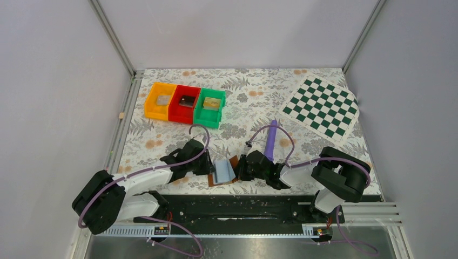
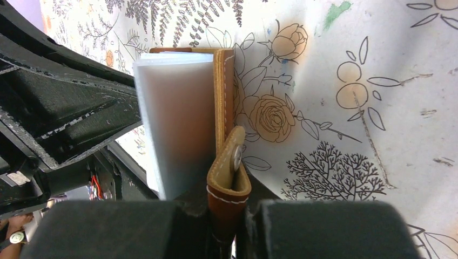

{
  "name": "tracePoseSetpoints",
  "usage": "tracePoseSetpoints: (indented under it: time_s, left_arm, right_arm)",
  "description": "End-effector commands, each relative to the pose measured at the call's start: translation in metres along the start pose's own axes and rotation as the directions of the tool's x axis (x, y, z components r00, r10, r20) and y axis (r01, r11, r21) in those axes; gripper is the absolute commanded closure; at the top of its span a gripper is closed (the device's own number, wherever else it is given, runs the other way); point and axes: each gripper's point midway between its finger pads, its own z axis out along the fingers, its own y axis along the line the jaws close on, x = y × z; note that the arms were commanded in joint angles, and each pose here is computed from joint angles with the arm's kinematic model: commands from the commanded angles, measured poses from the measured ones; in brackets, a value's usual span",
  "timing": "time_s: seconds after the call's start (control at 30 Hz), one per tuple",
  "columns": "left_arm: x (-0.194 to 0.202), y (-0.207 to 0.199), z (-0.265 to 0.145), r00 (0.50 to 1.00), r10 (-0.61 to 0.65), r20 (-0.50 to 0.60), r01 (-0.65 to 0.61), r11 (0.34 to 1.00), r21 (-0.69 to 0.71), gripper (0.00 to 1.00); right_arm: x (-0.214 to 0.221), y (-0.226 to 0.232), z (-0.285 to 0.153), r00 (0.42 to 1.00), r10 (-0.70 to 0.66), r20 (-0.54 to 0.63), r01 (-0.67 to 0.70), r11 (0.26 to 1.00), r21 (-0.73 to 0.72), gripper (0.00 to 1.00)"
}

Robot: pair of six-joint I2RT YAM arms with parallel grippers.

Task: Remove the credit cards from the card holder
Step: Remove the credit card from the card holder.

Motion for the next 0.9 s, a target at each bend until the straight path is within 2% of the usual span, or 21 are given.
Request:
tracePoseSetpoints:
  time_s: [0.0,0.27,0.7,0.87]
  left_arm:
    - [-0.007,-0.032,-0.001,1.0,0.025,0.007,-0.025,0.995,0.093,0.81]
    - [-0.012,-0.048,-0.006,0.999,0.045,0.029,-0.049,0.988,0.143,0.8]
    - [-0.015,-0.072,-0.013,0.998,0.05,0.036,-0.057,0.975,0.217,0.79]
    - [-0.014,-0.079,-0.018,0.998,0.062,0.03,-0.067,0.969,0.238,0.78]
  right_arm:
    - [0.005,-0.007,0.004,1.0,-0.011,-0.023,0.011,1.0,0.027,0.88]
    - [0.002,-0.006,-0.001,1.0,-0.026,-0.014,0.027,0.999,0.027,0.74]
    - [0.002,-0.004,-0.001,0.999,-0.033,-0.015,0.033,0.999,0.024,0.75]
    - [0.001,-0.005,-0.003,0.999,-0.037,-0.008,0.037,0.999,0.027,0.68]
